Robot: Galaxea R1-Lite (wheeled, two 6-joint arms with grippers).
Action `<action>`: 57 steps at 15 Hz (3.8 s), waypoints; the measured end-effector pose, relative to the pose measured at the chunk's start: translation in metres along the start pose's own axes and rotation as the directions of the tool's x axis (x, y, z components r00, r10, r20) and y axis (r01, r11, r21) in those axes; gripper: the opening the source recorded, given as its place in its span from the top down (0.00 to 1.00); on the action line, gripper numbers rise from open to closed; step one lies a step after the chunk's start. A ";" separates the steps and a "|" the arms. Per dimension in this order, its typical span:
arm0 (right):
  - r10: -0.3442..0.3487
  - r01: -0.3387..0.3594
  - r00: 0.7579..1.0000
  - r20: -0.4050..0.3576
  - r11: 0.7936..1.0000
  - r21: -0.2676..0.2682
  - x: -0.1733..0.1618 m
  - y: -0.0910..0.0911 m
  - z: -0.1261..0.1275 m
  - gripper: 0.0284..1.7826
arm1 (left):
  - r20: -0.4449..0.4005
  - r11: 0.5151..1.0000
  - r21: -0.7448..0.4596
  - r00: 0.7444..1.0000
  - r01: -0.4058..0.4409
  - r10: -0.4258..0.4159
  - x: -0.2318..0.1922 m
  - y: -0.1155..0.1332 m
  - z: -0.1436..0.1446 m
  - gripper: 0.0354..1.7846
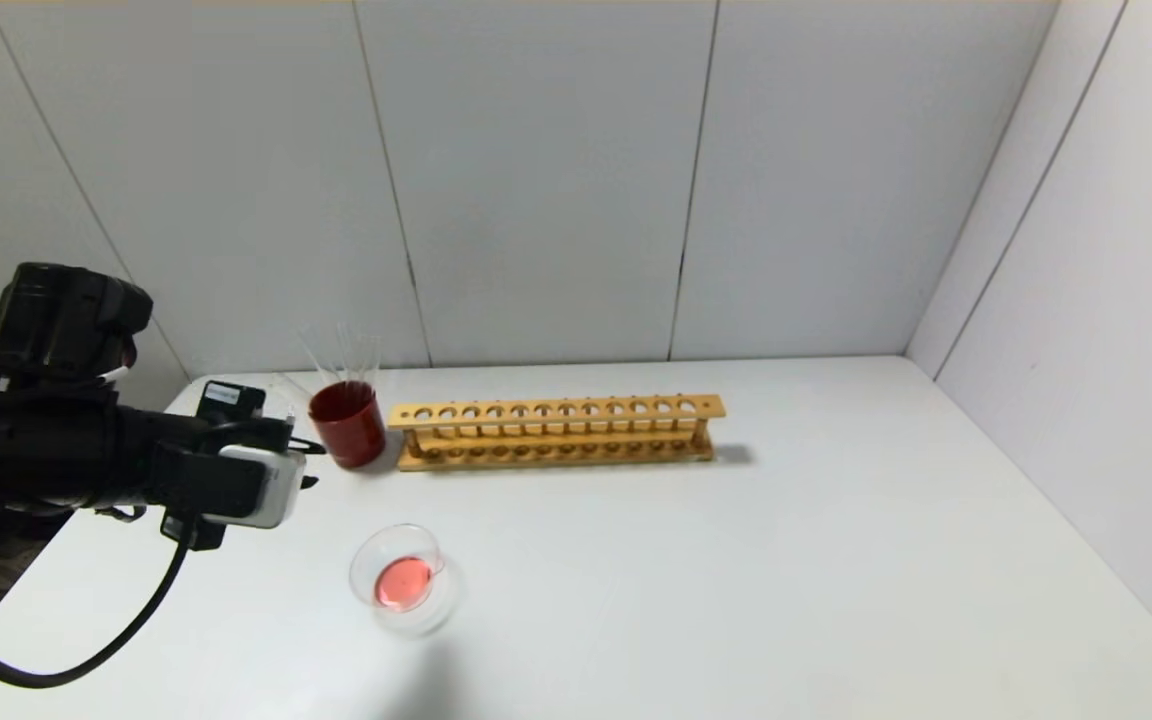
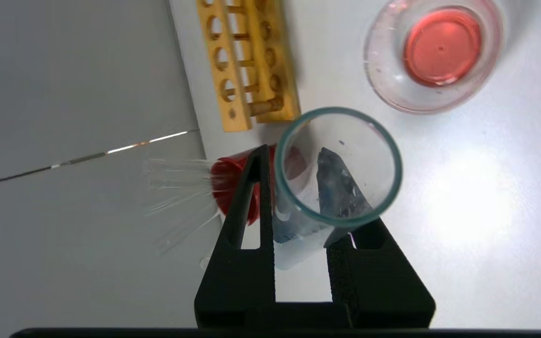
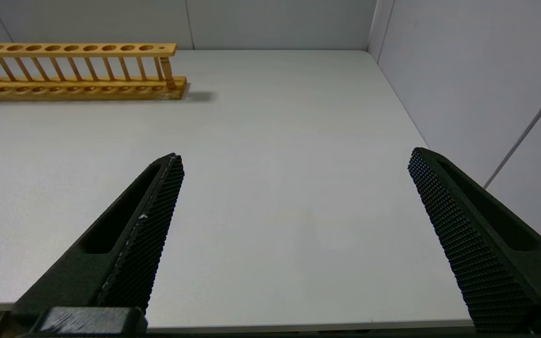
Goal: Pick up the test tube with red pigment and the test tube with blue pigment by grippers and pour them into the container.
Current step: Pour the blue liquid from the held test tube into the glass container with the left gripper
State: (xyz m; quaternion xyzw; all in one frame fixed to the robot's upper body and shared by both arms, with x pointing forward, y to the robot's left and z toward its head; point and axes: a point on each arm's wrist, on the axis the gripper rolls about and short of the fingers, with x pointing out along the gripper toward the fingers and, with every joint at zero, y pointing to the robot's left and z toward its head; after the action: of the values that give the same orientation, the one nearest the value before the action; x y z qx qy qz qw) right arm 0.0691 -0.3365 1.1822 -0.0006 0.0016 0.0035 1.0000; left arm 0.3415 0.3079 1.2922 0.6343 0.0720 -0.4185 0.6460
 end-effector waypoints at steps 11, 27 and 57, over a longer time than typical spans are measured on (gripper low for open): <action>0.000 0.000 1.000 0.000 1.000 0.000 0.000 0.000 0.000 0.02 | -0.009 0.925 0.378 1.000 0.031 -0.029 0.035 0.022 -0.015 0.82; 0.000 0.000 1.000 0.000 1.000 0.000 0.000 0.000 0.000 0.02 | 0.059 0.854 0.515 0.992 0.069 -0.116 0.069 0.015 -0.003 0.82; 0.000 0.000 1.000 0.000 1.000 0.000 0.000 0.000 0.000 0.02 | -0.017 0.663 0.746 0.997 0.063 -0.076 0.119 0.024 -0.021 0.82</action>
State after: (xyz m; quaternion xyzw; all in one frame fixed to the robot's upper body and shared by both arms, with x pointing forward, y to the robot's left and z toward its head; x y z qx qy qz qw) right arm 0.0691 -0.3365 1.1822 -0.0006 0.0016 0.0035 1.0000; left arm 0.4423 0.2697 1.2327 0.8364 -0.0862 -0.4405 0.3145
